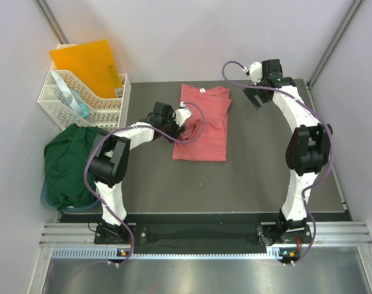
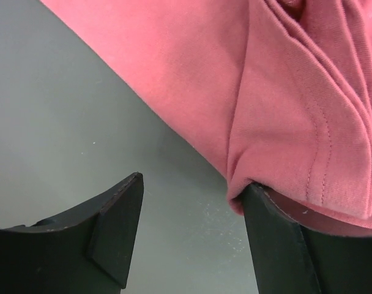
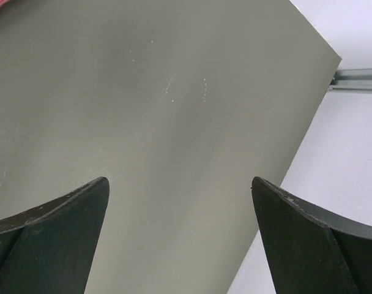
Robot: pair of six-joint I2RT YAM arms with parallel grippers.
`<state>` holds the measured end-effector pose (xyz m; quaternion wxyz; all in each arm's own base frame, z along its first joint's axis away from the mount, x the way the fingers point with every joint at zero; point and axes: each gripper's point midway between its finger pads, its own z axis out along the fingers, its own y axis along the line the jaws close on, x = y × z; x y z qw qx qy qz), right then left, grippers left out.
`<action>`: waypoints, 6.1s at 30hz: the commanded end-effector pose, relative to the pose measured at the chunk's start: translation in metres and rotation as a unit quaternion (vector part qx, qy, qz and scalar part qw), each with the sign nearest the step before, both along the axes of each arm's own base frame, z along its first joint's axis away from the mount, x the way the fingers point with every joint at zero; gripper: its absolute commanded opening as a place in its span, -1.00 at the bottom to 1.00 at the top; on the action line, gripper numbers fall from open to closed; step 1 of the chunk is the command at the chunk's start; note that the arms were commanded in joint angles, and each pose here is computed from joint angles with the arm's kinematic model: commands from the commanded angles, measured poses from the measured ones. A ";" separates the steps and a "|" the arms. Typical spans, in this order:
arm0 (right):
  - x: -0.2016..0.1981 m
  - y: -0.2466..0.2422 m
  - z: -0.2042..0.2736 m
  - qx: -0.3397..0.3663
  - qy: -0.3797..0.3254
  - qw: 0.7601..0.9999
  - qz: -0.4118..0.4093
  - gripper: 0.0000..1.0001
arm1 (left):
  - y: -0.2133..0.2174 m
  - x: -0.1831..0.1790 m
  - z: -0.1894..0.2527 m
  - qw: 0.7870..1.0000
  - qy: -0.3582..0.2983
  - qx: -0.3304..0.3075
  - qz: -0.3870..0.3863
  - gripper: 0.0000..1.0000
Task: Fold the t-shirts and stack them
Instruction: Fold the folded rectangular tshirt in 1/3 of the way, then grab one side of the 2/3 rectangular tshirt with right arm, then fold the long partially folded tshirt into a neat square
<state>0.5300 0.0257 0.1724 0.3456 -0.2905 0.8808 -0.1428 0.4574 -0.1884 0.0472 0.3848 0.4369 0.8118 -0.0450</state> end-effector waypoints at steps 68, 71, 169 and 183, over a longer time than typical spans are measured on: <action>0.016 0.015 -0.004 -0.040 -0.016 0.999 0.022 0.99 | -0.075 -0.020 0.027 0.957 -0.035 -0.073 -0.280 -0.97; 0.016 0.016 -0.005 -0.041 -0.014 0.999 0.023 1.00 | -0.068 0.011 0.038 0.973 -0.084 -0.080 -0.198 -0.97; -0.312 0.262 -0.021 0.012 0.313 0.723 0.615 -1.00 | 0.257 0.130 0.191 0.869 -0.264 0.013 0.419 0.56; -0.213 0.257 0.002 -0.061 0.168 0.812 0.556 -1.00 | 0.254 0.118 0.209 0.868 -0.269 0.003 0.417 0.55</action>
